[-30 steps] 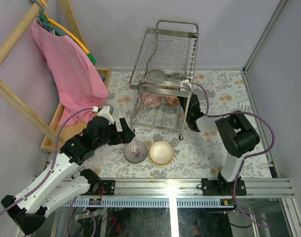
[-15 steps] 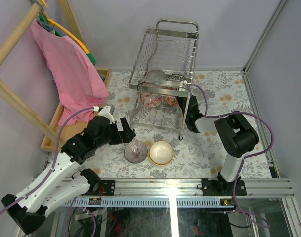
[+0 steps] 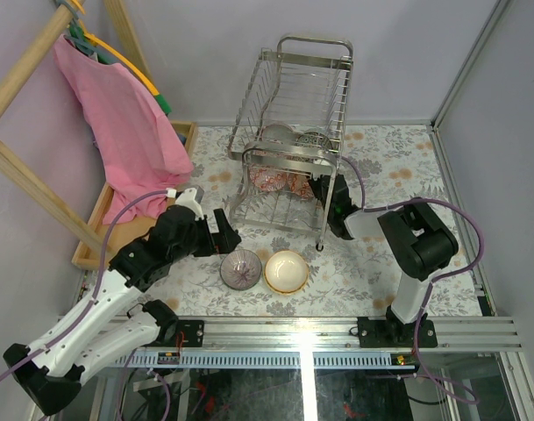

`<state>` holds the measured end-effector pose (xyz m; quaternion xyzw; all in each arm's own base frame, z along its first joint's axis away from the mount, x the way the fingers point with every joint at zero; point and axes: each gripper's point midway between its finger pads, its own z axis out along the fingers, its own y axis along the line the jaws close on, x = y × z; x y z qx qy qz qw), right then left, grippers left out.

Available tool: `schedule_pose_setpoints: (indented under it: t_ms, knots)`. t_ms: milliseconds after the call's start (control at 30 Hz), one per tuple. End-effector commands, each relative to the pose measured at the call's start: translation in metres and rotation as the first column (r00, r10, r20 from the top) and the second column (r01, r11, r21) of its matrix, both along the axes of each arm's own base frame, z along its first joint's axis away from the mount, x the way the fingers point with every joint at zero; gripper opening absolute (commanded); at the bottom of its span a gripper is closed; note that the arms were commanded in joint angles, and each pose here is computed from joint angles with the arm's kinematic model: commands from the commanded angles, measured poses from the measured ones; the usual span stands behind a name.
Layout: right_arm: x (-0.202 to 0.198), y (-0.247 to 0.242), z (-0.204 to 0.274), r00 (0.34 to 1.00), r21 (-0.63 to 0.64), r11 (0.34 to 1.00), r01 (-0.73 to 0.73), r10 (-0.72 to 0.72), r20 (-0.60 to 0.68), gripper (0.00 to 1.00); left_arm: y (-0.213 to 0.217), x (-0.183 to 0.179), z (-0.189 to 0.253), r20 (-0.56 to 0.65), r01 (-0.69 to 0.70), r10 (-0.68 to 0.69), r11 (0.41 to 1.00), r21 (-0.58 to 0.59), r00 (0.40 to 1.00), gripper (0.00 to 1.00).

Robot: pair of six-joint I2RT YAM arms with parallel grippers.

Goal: Load the bowls into the dish rack
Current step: Place the bowl in the dish rack.

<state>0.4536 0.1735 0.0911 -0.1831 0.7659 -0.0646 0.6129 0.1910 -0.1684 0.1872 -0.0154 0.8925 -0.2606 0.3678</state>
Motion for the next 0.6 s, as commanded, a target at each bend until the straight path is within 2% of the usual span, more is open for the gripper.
schedule_pose_setpoints:
  t_ms: [0, 100, 200, 333, 567]
  knots:
    - [-0.013, 0.011, 0.003, 1.0, 0.01, 1.0, -0.028, 0.028, -0.005, 0.55, -0.011, 0.006, 0.017, 0.051, 0.035, -0.033, 0.999, -0.039, 0.998, 1.0]
    - [-0.015, 0.007, 0.01, 1.0, 0.033, 0.999, -0.007, 0.007, 0.003, 0.74, -0.012, 0.007, 0.017, 0.045, 0.032, -0.031, 0.999, -0.04, 0.999, 1.0]
    - [-0.016, 0.003, 0.018, 1.0, 0.066, 0.997, 0.028, -0.028, 0.004, 0.82, -0.013, 0.009, 0.018, 0.044, 0.026, -0.024, 0.999, -0.038, 0.999, 1.0]
    - [-0.015, 0.002, 0.038, 0.998, 0.143, 0.988, 0.063, -0.066, 0.014, 0.87, -0.014, 0.012, 0.019, 0.045, 0.019, -0.018, 0.999, -0.038, 0.999, 1.0]
    - [-0.018, 0.006, 0.051, 0.997, 0.306, 0.949, 0.074, -0.065, -0.041, 0.9, -0.015, 0.021, 0.021, 0.051, 0.002, -0.001, 1.0, -0.022, 0.999, 1.0]
